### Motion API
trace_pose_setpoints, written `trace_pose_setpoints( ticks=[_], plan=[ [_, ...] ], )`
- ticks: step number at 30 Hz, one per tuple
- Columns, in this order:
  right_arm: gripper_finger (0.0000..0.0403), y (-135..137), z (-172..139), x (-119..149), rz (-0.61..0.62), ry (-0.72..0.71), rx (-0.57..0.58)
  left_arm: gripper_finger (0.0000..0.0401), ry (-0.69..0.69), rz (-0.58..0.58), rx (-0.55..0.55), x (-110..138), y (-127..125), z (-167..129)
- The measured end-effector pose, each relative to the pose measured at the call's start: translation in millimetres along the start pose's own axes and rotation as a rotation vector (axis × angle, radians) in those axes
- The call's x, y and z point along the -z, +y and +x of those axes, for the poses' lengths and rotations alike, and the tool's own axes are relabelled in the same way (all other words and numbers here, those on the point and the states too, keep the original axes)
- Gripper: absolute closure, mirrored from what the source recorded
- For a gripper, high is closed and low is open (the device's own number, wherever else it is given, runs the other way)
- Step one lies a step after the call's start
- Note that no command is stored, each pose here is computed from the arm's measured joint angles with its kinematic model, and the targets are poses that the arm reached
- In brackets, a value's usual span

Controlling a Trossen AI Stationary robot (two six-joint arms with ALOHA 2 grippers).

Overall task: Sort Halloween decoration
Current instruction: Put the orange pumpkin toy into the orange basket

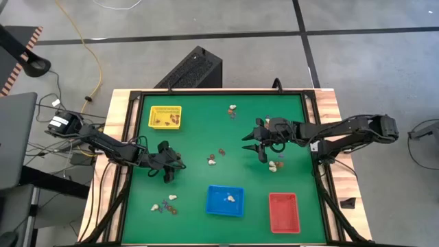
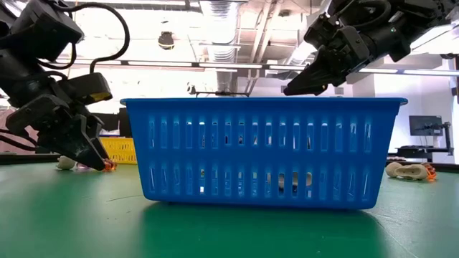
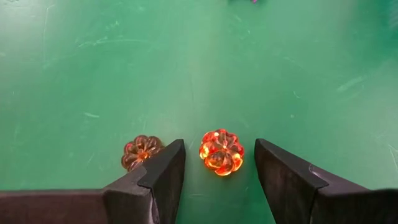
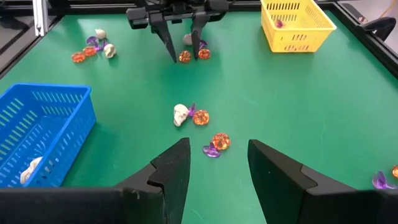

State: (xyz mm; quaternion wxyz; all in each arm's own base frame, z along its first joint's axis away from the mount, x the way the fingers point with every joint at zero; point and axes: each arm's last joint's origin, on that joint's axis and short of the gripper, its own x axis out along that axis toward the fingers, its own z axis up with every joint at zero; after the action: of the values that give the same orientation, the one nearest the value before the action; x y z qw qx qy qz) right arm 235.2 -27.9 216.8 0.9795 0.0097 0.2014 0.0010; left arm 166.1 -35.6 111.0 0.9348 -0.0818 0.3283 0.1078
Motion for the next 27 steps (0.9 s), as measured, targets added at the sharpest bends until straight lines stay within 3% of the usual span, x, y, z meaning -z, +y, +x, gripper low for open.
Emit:
trace_pose_setpoints(
  ticks=[5, 17, 27],
  plan=[
    [0.0211, 0.1, -0.1, -0.4, -0.001, -0.003, 0.000, 0.0233, -0.001, 0.002, 0.001, -0.1, -0.1, 0.0],
    [0.0211, 0.1, -0.1, -0.3, 0.000, -0.003, 0.000, 0.0352, -0.007, 0.016, 0.049, -1.8, -2.1, 0.0],
    [0.0211, 0.1, -0.1, 0.5, 0.001, 0.005, -0.001, 0.0363, -0.375, 0.131, 0.196, -51.7, -15.6, -7.1]
  ],
)
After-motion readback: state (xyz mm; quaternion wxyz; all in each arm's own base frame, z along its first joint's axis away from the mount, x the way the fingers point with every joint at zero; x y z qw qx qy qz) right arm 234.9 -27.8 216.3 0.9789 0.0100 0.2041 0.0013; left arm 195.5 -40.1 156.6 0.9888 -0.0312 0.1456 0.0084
